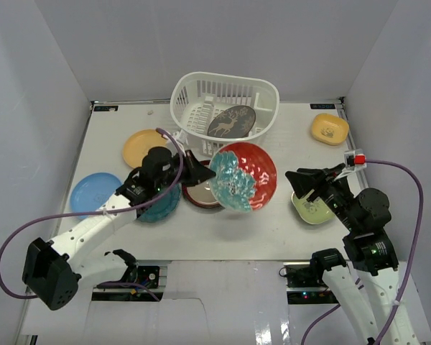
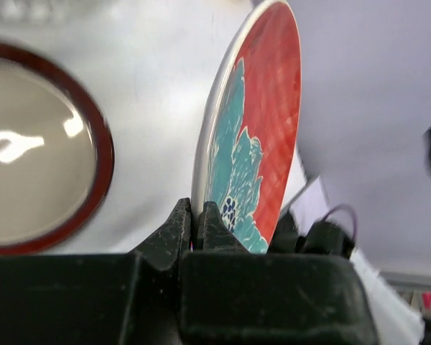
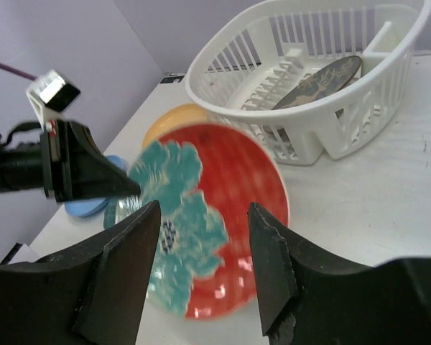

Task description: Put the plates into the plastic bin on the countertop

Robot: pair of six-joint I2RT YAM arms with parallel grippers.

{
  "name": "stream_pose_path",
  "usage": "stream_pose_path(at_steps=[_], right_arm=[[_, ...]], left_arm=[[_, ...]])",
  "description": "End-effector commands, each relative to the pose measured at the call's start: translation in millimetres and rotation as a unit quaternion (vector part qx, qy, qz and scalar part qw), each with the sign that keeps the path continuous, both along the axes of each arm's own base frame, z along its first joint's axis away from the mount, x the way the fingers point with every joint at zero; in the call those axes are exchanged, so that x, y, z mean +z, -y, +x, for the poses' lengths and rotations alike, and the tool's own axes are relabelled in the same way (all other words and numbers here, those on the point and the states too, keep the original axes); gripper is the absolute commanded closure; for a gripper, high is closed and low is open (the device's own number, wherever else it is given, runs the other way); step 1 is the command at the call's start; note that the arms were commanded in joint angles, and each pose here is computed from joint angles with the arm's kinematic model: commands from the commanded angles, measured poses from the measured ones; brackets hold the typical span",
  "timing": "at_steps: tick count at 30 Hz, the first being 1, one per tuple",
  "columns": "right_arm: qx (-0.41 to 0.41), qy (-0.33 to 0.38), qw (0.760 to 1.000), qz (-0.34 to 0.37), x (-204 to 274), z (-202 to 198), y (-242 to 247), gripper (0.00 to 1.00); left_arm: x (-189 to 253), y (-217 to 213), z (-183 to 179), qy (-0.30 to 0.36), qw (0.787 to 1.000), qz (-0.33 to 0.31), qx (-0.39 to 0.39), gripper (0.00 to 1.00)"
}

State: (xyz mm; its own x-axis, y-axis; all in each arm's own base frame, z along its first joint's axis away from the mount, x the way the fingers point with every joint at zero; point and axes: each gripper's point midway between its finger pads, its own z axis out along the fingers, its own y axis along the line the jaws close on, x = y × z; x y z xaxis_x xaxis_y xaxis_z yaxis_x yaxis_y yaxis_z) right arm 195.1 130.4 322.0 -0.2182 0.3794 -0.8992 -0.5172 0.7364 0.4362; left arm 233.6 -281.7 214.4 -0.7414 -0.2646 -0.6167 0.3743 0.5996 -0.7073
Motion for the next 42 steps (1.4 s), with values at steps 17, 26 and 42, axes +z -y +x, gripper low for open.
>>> stream_pose_path(at_steps=[17,26,42], right_arm=[[0.029,-0.078,0.996,-0.039,-81.5,-0.7,-7.3,0.42],[0.045,-0.092,0.994,-0.048,-98.6,2.9,-12.5,0.40],[0.070,-0.173,0.982,-0.005,-160.0,30.4,-43.6,0.10]], left_arm=[[141.3,-25.3,293.3,0.113,0.974,-0.103,0.166,1.00],[79.8,-12.7,347.5,0.059,0.979,-0.086,0.173,1.00],[-1.2,-25.5,331.6,0.011,0.987,0.004,0.161,0.16]])
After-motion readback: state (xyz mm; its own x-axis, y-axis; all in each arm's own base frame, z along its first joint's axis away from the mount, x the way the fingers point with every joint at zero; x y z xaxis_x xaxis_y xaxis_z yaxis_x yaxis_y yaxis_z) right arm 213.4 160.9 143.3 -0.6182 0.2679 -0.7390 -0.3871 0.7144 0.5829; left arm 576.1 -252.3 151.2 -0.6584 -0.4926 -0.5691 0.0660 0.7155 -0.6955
